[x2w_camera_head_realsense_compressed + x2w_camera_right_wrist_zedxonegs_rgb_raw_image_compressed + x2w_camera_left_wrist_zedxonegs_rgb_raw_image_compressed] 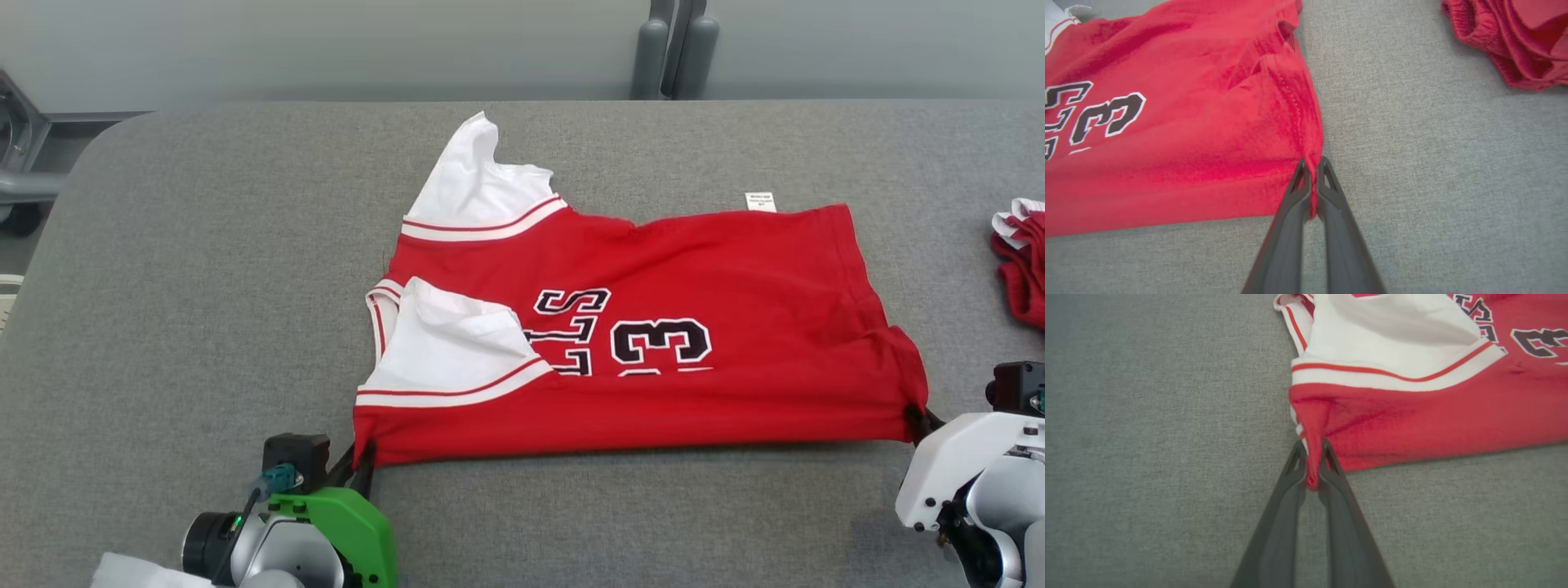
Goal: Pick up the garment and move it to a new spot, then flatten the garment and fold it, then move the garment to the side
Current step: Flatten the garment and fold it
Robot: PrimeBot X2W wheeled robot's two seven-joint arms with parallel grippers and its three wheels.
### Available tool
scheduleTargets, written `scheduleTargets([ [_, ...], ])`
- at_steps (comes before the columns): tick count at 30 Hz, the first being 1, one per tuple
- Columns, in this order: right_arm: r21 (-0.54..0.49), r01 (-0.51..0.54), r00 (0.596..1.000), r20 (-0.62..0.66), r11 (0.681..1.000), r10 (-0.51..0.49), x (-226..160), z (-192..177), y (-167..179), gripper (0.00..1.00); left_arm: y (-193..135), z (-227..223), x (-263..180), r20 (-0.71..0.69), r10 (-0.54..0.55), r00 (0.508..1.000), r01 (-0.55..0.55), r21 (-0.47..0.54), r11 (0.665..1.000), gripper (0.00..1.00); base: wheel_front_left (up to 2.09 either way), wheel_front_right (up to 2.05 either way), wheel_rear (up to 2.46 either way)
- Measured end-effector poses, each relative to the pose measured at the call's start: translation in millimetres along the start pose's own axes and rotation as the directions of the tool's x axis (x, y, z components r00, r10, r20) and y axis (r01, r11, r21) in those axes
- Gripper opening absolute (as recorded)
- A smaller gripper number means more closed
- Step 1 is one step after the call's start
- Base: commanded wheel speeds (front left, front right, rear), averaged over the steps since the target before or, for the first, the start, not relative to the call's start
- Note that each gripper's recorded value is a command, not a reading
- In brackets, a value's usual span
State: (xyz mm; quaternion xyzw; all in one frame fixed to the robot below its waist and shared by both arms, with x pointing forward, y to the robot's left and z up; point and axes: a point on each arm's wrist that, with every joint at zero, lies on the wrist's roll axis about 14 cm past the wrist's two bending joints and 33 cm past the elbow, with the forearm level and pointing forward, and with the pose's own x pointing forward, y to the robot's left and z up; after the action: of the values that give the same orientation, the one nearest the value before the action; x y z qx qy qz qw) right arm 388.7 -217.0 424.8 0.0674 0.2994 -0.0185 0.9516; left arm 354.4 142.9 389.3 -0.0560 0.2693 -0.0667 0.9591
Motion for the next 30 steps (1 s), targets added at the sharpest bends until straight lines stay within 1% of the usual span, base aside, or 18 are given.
scheduleTargets([
  [4, 0.011, -0.002, 0.999, -0.037, 1.0, 0.002, -12, -8, -1, 0.0, 1, 0, -14, -0.011, 0.006, 1.0, -0.006, 0.002, 1.0, 0.0, 0.0, 0.0, 0.0],
  [12, 0.01, 0.036, 0.99, -0.135, 0.999, -0.034, -28, -35, -15, 0.0, -4, -28, -40, -0.098, 0.013, 0.995, -0.014, -0.009, 1.0, 0.0, 0.0, 0.0, 0.0],
  [14, 0.024, 0.031, 0.988, -0.152, 0.999, -0.027, -31, -42, -15, 0.0, -4, -34, -44, -0.111, 0.017, 0.994, -0.018, -0.014, 1.0, 0.0, 0.0, 0.0, 0.0],
  [17, 0.046, 0.024, 0.985, -0.173, 0.999, -0.016, -34, -51, -15, 0.0, -6, -38, -48, -0.12, 0.018, 0.993, -0.02, -0.019, 1.0, 0.0, 0.0, 0.0, 0.0],
  [23, 0.058, 0.012, 0.975, -0.223, 0.998, 0.001, -36, -70, -12, 0.0, -5, -47, -50, -0.154, 0.026, 0.988, -0.029, -0.013, 1.0, 0.0, 0.0, 0.0, 0.0],
  [30, 0.059, 0.019, 0.971, -0.239, 0.998, -0.005, -36, -78, -14, 0.0, 0, -54, -50, -0.178, 0.039, 0.983, -0.04, -0.006, 0.999, 0.0, 0.0, 0.0, 0.0],
])
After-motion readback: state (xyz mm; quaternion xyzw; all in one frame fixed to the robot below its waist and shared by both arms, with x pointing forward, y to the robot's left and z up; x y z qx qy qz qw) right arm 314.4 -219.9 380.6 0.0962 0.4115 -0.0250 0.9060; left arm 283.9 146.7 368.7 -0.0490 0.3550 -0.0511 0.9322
